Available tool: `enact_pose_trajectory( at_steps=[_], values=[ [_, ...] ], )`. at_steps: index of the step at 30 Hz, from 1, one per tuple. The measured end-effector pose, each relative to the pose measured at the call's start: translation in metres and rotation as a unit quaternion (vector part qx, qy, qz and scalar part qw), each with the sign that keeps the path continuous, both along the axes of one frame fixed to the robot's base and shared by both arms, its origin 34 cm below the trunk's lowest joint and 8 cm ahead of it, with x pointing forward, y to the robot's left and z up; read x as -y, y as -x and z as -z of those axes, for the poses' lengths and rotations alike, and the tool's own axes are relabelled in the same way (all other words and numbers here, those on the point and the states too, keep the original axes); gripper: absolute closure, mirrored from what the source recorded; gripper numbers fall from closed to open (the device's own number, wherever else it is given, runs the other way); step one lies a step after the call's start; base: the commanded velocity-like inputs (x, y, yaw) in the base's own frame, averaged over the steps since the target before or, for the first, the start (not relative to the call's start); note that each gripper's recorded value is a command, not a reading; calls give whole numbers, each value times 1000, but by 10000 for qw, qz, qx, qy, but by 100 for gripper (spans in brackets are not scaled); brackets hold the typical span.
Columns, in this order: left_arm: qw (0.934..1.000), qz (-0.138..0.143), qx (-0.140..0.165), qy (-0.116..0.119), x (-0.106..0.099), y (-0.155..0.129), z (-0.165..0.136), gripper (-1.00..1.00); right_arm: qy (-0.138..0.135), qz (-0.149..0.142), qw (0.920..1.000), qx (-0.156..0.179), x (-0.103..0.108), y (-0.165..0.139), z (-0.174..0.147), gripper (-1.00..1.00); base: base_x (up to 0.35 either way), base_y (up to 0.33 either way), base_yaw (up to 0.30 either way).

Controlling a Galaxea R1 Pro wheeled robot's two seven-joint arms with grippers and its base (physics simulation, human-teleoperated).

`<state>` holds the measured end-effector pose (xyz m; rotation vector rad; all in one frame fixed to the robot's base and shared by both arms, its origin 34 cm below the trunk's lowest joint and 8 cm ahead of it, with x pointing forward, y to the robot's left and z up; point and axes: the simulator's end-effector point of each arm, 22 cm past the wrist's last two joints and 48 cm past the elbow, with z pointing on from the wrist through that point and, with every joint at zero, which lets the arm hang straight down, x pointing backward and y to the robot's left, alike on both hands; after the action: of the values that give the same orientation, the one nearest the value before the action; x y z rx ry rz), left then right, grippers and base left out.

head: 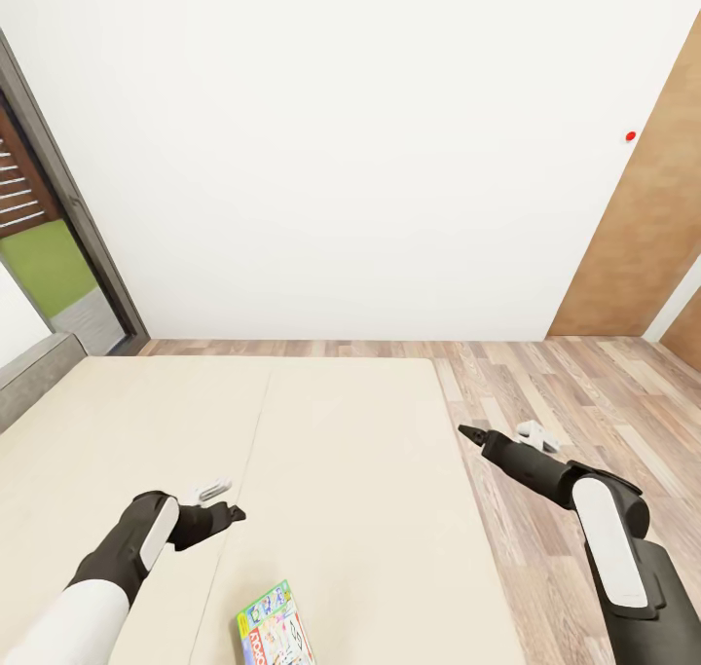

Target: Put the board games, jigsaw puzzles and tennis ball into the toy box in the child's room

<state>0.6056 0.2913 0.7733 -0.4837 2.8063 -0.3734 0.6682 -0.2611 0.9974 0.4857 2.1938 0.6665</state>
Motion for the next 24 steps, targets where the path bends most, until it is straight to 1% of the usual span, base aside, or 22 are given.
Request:
enact_pose_trajectory(
  at_steps=[8,19,23,24],
  values=[
    [10000,-2,2,0,-2,0,-1,-100,3,0,10000,-6,0,0,0,-100,0,0,0],
    [10000,26,-69,26,3,3,6,-100,2,4,10000,-85,0,1,8,-100,0,0,0],
    [9999,33,-104,9,3,5,10,-100,16,-28,9998,-187,-1,2,16,-100,0,0,0],
    [9999,34,-116,5,3,5,11,-100,14,-57,9996,-278,-2,5,22,-100,0,0,0]
  ],
)
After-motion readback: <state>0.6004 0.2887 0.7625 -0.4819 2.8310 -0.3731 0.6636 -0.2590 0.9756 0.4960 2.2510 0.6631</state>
